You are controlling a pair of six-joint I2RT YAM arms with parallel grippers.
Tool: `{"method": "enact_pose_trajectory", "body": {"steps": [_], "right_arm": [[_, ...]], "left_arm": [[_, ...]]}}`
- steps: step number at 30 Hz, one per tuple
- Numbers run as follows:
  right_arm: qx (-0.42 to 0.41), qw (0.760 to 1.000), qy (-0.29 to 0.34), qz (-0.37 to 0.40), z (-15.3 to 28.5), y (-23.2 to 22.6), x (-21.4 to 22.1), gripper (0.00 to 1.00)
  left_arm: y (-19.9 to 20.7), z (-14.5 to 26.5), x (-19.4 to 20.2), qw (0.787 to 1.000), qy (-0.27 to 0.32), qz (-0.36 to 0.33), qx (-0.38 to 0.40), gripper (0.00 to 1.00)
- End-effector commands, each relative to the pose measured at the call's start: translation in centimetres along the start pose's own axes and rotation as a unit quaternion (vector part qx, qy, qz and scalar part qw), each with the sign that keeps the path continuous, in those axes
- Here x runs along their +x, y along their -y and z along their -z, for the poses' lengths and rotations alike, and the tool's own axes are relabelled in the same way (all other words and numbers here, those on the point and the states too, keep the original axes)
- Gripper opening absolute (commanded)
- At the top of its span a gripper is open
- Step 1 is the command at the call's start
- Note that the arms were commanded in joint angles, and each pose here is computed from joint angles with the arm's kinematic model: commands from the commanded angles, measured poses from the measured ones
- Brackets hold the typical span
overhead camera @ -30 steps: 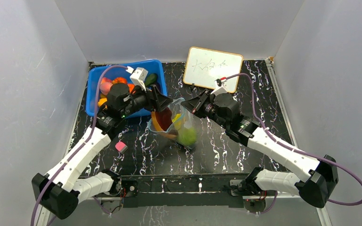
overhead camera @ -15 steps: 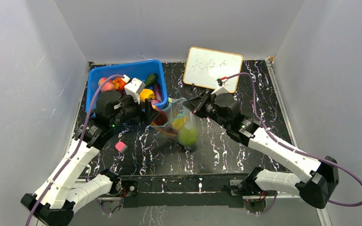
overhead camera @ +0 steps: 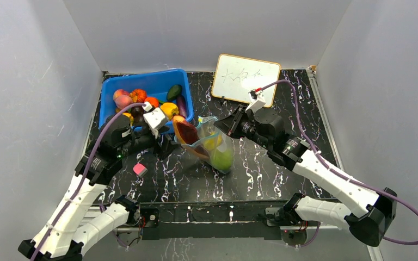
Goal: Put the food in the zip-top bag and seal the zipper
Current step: Place the fake food in the zipper food storage bag.
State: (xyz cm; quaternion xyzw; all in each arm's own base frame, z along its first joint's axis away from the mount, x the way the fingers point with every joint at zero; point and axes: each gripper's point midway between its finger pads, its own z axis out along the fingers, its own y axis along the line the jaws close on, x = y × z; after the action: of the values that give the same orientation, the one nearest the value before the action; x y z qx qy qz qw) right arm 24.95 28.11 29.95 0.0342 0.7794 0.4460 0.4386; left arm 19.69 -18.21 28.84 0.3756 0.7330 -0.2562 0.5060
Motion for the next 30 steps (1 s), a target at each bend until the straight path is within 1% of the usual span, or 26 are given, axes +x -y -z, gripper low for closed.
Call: {"method": "enact_pose_trajectory", "body": {"steps": [1, 6, 11, 14, 18, 20, 25, 28, 30], "right_arm": [[-0.065, 0.997, 0.033, 0.014, 1.9, -4.0, -2.9, 0.0], [-0.072, 0.997, 0.027, 0.013, 1.9, -4.2, -2.6, 0.0], [-0.076, 0.997, 0.025, 0.019, 2.0, -4.2, -2.4, 0.0], [-0.079, 0.996, 0.026, 0.02, 2.1, -4.2, -2.3, 0.0], [-0.08, 0.996, 0.03, 0.02, 2.4, -4.2, -2.5, 0.0], [-0.081, 0.996, 0.032, 0.02, 2.4, -4.3, -2.7, 0.0], [-0.083, 0.996, 0.021, 0.019, 2.0, -4.2, -2.1, 0.0], [-0.085, 0.996, 0.018, 0.011, 1.9, -4.1, -1.8, 0.0], [-0.087, 0.996, 0.02, 0.006, 1.8, -4.1, -1.8, 0.0]], "left_arm": [[1.3, -0.4, 1.1, 0.998, 0.004, -0.042, 0.045, 0.69], [0.3, -1.4, 1.7, 0.998, -0.002, -0.047, 0.03, 0.69], [-1.1, -2.1, 2.3, 0.998, 0.003, -0.069, -0.004, 0.68], [0.1, -2.5, 3.2, 0.995, 0.018, -0.094, 0.033, 0.69], [2.9, -2.9, 4.5, 0.989, 0.021, -0.092, 0.117, 0.67], [3.6, -3.1, 4.8, 0.986, 0.02, -0.088, 0.14, 0.61], [4.3, -3.2, 4.1, 0.982, 0.028, -0.085, 0.166, 0.39], [5.0, -2.9, 2.7, 0.979, 0.045, -0.076, 0.183, 0.14], [5.3, -2.7, 1.6, 0.978, 0.061, -0.065, 0.19, 0.05]]}}
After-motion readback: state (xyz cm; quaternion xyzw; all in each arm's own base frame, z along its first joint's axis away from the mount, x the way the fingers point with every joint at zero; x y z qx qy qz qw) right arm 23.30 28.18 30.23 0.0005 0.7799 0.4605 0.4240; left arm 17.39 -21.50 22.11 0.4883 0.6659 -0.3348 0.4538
